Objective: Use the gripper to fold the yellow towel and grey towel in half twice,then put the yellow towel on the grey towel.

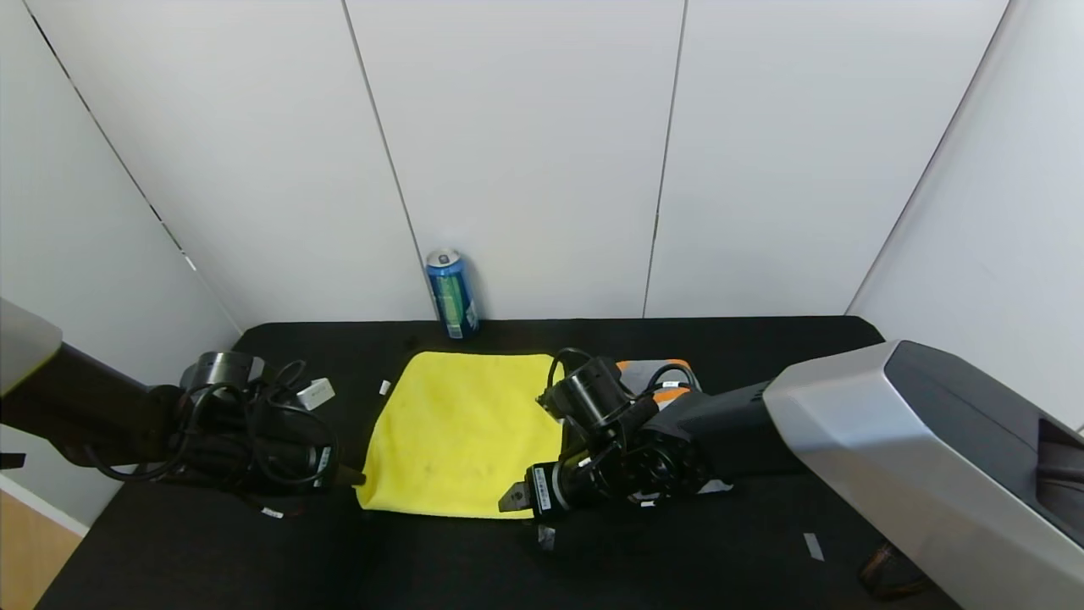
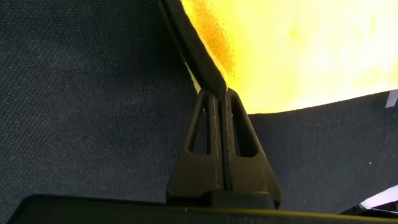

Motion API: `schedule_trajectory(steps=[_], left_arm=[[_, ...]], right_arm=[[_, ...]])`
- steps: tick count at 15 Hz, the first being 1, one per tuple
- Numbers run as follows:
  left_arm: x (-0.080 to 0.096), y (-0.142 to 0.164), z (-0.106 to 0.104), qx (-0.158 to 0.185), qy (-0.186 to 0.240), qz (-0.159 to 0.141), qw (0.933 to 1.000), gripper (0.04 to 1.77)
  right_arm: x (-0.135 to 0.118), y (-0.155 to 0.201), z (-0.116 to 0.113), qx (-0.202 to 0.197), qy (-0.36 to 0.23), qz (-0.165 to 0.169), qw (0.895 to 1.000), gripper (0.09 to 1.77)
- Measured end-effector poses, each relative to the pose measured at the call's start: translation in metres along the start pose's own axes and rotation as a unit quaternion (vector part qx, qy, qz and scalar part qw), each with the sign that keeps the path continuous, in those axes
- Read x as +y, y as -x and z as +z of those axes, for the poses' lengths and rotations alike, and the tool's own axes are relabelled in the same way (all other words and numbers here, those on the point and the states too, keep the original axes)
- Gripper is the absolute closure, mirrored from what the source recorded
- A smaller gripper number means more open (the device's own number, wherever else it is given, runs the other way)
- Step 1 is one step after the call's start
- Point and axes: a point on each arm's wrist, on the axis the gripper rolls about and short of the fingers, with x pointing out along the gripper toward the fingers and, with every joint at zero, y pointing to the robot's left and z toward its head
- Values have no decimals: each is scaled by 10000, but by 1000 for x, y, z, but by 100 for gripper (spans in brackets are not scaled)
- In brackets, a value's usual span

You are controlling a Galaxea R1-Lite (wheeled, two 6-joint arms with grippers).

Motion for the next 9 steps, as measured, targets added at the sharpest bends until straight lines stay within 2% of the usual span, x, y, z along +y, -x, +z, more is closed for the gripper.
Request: schedule_trajectory(steps=[8,9], left_arm=[[-1,2,-1,-4,-2,-2,10000,171],[-1,2,-1,-7,-6,-2,10000,171]], right_arm=[[6,-14,-1,17,72,69,9999,15],[6,-15,-2,26,72,62,10000,25]])
